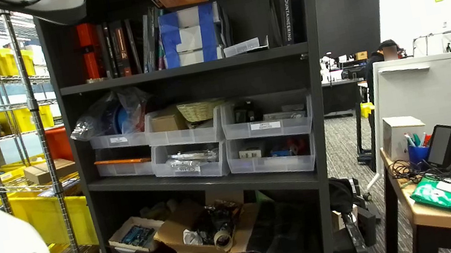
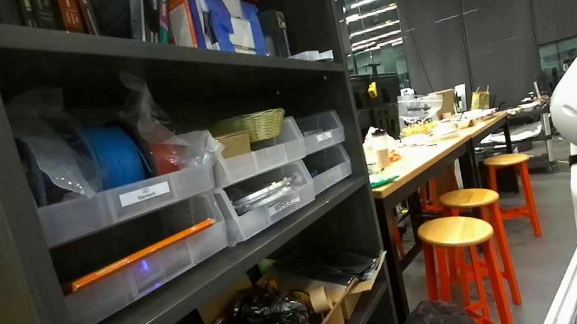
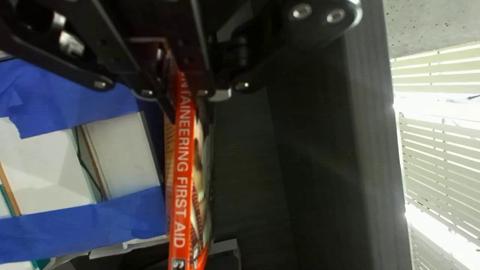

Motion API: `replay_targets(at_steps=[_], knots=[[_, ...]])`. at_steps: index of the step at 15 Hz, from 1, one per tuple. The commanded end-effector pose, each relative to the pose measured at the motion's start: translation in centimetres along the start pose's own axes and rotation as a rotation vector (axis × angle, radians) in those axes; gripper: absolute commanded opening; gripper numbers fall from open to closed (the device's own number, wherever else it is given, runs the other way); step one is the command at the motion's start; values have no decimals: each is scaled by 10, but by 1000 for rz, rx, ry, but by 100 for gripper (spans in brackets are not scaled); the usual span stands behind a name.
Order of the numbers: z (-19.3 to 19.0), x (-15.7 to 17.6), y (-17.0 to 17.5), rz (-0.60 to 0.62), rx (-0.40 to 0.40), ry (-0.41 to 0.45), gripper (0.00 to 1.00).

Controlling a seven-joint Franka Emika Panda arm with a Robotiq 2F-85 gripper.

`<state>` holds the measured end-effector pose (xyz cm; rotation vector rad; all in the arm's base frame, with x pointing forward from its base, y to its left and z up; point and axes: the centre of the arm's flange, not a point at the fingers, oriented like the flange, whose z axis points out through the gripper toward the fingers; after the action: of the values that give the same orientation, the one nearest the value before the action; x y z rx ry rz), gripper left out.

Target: Put the orange book on top of the stacked white boxes on the top shelf.

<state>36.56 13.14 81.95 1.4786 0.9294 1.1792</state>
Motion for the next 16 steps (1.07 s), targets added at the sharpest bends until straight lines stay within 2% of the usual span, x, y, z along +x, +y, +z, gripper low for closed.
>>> replay_targets(at_steps=[1, 7, 16], knots=[[13, 10, 7, 15, -36, 15, 3], [30, 15, 9, 63, -25, 26, 3], [66, 27, 20, 55, -27, 26, 3]])
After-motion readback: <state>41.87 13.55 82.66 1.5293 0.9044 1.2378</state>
